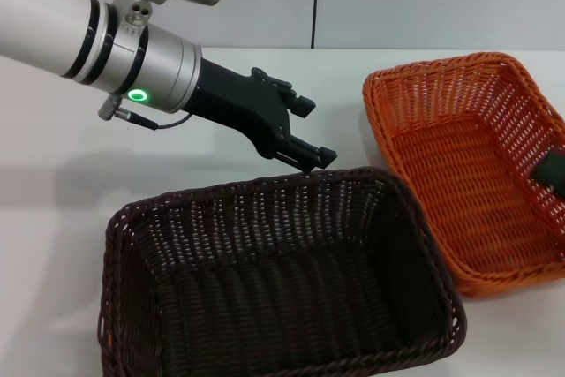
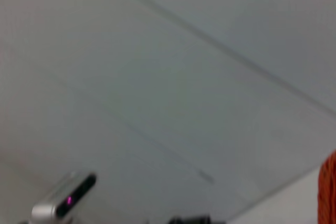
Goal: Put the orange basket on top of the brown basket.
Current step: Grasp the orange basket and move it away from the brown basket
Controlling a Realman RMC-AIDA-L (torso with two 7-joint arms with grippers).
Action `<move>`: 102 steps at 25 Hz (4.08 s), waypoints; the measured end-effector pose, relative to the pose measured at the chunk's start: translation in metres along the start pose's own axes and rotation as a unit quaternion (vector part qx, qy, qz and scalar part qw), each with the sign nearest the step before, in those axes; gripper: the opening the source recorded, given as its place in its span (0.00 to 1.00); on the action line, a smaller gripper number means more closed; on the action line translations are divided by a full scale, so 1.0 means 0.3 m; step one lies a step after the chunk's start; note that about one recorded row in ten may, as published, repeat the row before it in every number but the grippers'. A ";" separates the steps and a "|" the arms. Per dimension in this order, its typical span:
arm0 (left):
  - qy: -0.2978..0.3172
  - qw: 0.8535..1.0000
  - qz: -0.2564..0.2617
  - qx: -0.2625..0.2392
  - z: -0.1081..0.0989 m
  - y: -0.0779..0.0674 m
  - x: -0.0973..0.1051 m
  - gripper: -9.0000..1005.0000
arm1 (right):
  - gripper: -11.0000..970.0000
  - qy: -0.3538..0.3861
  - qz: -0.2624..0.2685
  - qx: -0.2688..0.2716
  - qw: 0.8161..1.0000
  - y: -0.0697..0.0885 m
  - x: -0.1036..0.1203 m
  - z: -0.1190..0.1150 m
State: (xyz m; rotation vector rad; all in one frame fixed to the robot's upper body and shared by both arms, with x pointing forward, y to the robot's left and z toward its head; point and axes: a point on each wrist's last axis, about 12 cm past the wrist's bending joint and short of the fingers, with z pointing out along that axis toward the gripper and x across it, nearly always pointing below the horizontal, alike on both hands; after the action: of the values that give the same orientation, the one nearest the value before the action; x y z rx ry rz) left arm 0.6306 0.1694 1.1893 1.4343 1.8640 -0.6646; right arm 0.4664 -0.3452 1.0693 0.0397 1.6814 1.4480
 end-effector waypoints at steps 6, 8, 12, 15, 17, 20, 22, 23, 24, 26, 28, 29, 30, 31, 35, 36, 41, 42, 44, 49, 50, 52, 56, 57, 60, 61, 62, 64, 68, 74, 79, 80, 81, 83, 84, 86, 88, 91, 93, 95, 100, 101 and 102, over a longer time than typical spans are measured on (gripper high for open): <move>0.005 1.000 -0.006 0.000 0.000 0.003 0.025 0.84 | 0.68 0.017 0.016 -0.003 1.000 0.027 0.033 -0.105; 0.010 1.000 -0.009 0.000 -0.004 0.006 0.030 0.84 | 0.68 0.015 0.027 0.002 1.000 0.032 0.052 -0.137; 0.028 1.000 -0.009 0.001 -0.001 0.011 0.026 0.84 | 0.68 0.005 0.052 0.026 0.998 0.040 0.106 -0.212; 0.032 0.999 -0.008 0.001 0.002 0.011 0.024 0.84 | 0.68 0.003 0.059 0.036 0.998 0.042 0.125 -0.236; 0.032 0.999 -0.008 0.001 0.003 0.011 0.023 0.84 | 0.68 0.006 0.075 0.054 0.996 0.038 0.147 -0.258; 0.032 0.999 -0.009 -0.001 0.003 0.014 0.022 0.84 | 0.68 0.015 0.097 0.075 0.992 0.025 0.161 -0.263; 0.033 0.999 -0.007 -0.002 0.004 0.015 0.021 0.84 | 0.68 0.016 0.104 0.086 0.991 0.015 0.167 -0.262; 0.033 0.999 -0.007 -0.002 0.004 0.015 0.021 0.84 | 0.68 0.016 0.104 0.086 0.991 0.015 0.167 -0.262; 0.033 0.999 -0.006 -0.002 0.004 0.015 0.021 0.84 | 0.68 0.015 0.107 0.090 0.990 0.010 0.170 -0.258; 0.034 0.999 -0.006 -0.001 0.003 0.015 0.023 0.84 | 0.68 0.014 0.115 0.097 0.989 -0.003 0.173 -0.244; 0.035 0.999 -0.008 -0.001 0.003 0.014 0.029 0.84 | 0.68 0.017 0.124 0.108 0.986 -0.018 0.172 -0.231; 0.036 0.999 -0.009 -0.002 0.002 0.014 0.032 0.84 | 0.68 0.020 0.129 0.115 0.985 -0.027 0.172 -0.226; 0.037 0.999 -0.010 -0.003 0.001 0.015 0.035 0.84 | 0.68 0.023 0.132 0.123 0.983 -0.035 0.170 -0.221; 0.038 0.999 -0.011 -0.004 0.000 0.015 0.037 0.84 | 0.68 0.024 0.132 0.128 0.983 -0.041 0.168 -0.218; 0.039 0.999 -0.014 -0.005 0.000 0.015 0.045 0.84 | 0.68 0.024 0.131 0.144 0.981 -0.061 0.157 -0.199; 0.039 0.999 -0.015 -0.005 0.001 0.014 0.047 0.84 | 0.68 0.023 0.130 0.146 0.980 -0.064 0.154 -0.196; 0.041 0.999 -0.019 -0.006 0.001 0.012 0.058 0.83 | 0.68 0.008 0.127 0.149 0.981 -0.071 0.126 -0.192; 0.040 0.999 -0.021 -0.007 0.004 0.013 0.061 0.83 | 0.68 -0.002 0.127 0.153 0.980 -0.073 0.113 -0.197; 0.040 0.999 -0.023 -0.008 0.005 0.013 0.063 0.83 | 0.68 -0.008 0.126 0.157 0.979 -0.076 0.106 -0.202; 0.043 0.999 -0.028 -0.010 0.013 0.015 0.074 0.83 | 0.68 -0.040 0.123 0.178 0.975 -0.087 0.076 -0.234; 0.044 0.999 -0.028 -0.010 0.014 0.015 0.075 0.83 | 0.68 -0.047 0.122 0.183 0.974 -0.089 0.068 -0.243; 0.044 0.999 -0.028 -0.010 0.013 0.016 0.075 0.83 | 0.68 -0.062 0.120 0.198 0.971 -0.096 0.046 -0.266; 0.043 0.999 -0.030 -0.013 0.009 0.019 0.076 0.83 | 0.68 -0.070 0.115 0.209 0.969 -0.102 0.022 -0.280; 0.043 0.999 -0.031 -0.013 0.008 0.019 0.078 0.83 | 0.68 -0.073 0.112 0.214 0.968 -0.107 0.008 -0.279; 0.044 0.998 -0.033 -0.014 0.006 0.019 0.085 0.83 | 0.68 -0.074 0.109 0.216 0.967 -0.111 -0.004 -0.275; 0.044 0.998 -0.033 -0.014 0.006 0.019 0.085 0.83 | 0.68 -0.074 0.107 0.218 0.967 -0.113 -0.011 -0.273; 0.044 0.998 -0.035 -0.016 0.005 0.020 0.090 0.83 | 0.68 -0.074 0.104 0.220 0.967 -0.117 -0.023 -0.268; 0.044 0.998 -0.036 -0.018 0.004 0.021 0.093 0.83 | 0.68 -0.074 0.103 0.220 0.967 -0.118 -0.028 -0.265; 0.046 0.998 -0.042 -0.020 0.007 0.021 0.107 0.83 | 0.68 -0.073 0.093 0.222 0.968 -0.125 -0.064 -0.252; 0.048 0.998 -0.045 -0.020 0.011 0.019 0.118 0.83 | 0.68 -0.076 0.085 0.234 0.965 -0.134 -0.096 -0.252; 0.049 0.997 -0.047 -0.020 0.011 0.018 0.123 0.83 | 0.68 -0.100 0.075 0.260 0.958 -0.143 -0.131 -0.289; 0.049 0.997 -0.048 -0.020 0.011 0.018 0.124 0.83 | 0.68 -0.107 0.074 0.265 0.955 -0.143 -0.135 -0.302; 0.049 0.997 -0.048 -0.020 0.011 0.018 0.125 0.83 | 0.68 -0.115 0.074 0.269 0.953 -0.143 -0.137 -0.315; 0.050 0.997 -0.048 -0.020 0.009 0.019 0.126 0.83 | 0.68 -0.120 0.080 0.263 0.954 -0.131 -0.127 -0.335; 0.050 0.997 -0.048 -0.020 0.009 0.019 0.126 0.83 | 0.68 -0.118 0.084 0.257 0.955 -0.126 -0.119 -0.336; 0.050 0.997 -0.048 -0.020 0.008 0.019 0.126 0.83 | 0.68 -0.115 0.089 0.250 0.957 -0.120 -0.110 -0.336; 0.050 0.997 -0.049 -0.020 0.007 0.020 0.126 0.83 | 0.68 -0.108 0.096 0.237 0.961 -0.110 -0.091 -0.333; 0.050 0.997 -0.047 -0.020 0.007 0.021 0.123 0.83 | 0.68 -0.099 0.103 0.212 0.967 -0.093 -0.069 -0.322; 0.050 0.998 -0.045 -0.018 0.008 0.021 0.116 0.83 | 0.68 -0.094 0.106 0.194 0.971 -0.083 -0.059 -0.310; 0.050 0.998 -0.043 -0.017 0.009 0.021 0.110 0.83 | 0.68 -0.086 0.109 0.180 0.974 -0.077 -0.051 -0.292; 0.067 0.997 -0.037 -0.017 0.016 0.021 0.111 0.83 | 0.68 -0.051 0.124 0.162 0.978 -0.075 -0.040 -0.248; 0.069 0.997 -0.037 -0.017 0.017 0.020 0.113 0.83 | 0.68 -0.045 0.125 0.161 0.978 -0.075 -0.038 -0.243; 0.073 0.997 -0.038 -0.015 0.020 0.017 0.115 0.83 | 0.68 -0.040 0.126 0.161 0.978 -0.075 -0.037 -0.240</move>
State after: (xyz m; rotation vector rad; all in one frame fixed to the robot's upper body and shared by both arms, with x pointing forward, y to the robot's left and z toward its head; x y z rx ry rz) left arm 0.6314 0.1875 1.1589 1.4320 2.0401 -0.5792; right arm 0.4395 -0.4144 1.0519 0.4989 1.8783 1.3186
